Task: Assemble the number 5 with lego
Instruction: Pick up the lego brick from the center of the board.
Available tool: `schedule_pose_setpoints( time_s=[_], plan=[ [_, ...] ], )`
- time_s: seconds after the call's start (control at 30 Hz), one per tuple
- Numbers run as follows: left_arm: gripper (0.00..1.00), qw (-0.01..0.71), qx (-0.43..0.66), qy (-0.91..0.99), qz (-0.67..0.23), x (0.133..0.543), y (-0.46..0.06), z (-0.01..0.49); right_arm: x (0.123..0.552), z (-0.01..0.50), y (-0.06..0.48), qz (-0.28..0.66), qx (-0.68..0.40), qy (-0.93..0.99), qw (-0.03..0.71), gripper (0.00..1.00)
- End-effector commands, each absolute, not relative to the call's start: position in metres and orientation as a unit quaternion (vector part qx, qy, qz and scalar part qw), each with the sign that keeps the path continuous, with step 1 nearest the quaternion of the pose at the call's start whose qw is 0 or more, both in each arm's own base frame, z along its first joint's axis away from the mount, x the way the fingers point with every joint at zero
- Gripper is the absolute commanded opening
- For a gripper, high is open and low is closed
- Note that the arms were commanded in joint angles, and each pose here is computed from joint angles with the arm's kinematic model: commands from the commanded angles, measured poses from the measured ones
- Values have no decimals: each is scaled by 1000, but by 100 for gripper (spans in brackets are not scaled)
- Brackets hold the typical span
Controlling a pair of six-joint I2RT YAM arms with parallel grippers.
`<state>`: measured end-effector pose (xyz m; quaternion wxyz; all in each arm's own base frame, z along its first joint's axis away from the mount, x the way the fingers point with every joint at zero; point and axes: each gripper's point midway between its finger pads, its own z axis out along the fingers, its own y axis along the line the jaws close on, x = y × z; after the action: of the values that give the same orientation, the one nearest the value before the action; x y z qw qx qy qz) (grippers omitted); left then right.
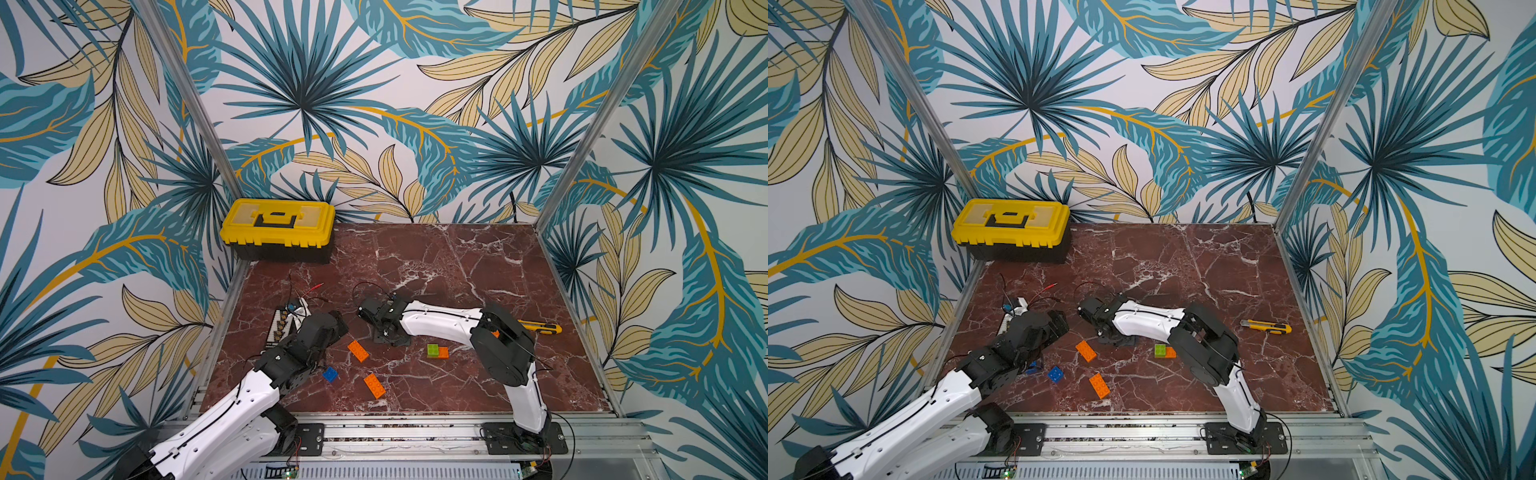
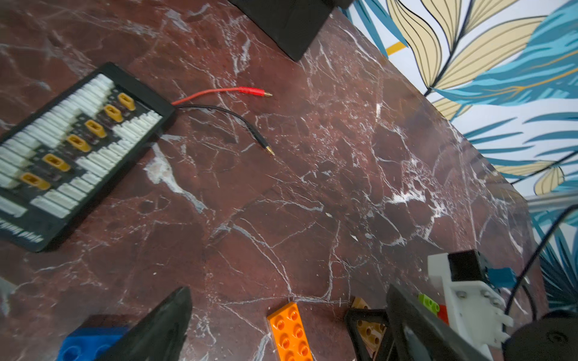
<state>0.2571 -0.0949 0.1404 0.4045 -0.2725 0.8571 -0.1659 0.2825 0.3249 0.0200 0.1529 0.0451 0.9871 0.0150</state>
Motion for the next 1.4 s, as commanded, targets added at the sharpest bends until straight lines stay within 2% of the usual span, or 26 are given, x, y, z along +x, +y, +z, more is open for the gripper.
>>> schedule_pose_setpoints(
  time_s=[0.0,0.23,0.3,0.43,0.63,0.77,0.97,1.2,1.37],
  plan=[
    [100,387,-221,874,-192,260,-116,131,267,4,308,12,7,994,110,65],
    [100,342,-190,897,-205,263,-140,117,265,4,302,2,-127,987,98,67],
    [100,341,-191,898,-201,264,-139,116,264,2,299,-9,-134,987,92,73],
    [100,348,-213,896,-177,262,-126,115,268,5,296,-21,-95,990,101,83],
    [100,352,-221,894,-167,261,-120,113,270,12,292,-23,44,993,104,92],
    [100,351,-222,894,-167,261,-120,112,269,1,297,10,108,988,111,89],
    [100,354,-222,893,-165,262,-119,111,267,-3,297,-19,76,993,94,83],
    [100,356,-223,892,-165,262,-119,111,265,2,304,-26,28,996,86,84],
    [100,357,-224,892,-166,263,-119,111,262,-4,299,-39,22,996,73,80]
  ],
)
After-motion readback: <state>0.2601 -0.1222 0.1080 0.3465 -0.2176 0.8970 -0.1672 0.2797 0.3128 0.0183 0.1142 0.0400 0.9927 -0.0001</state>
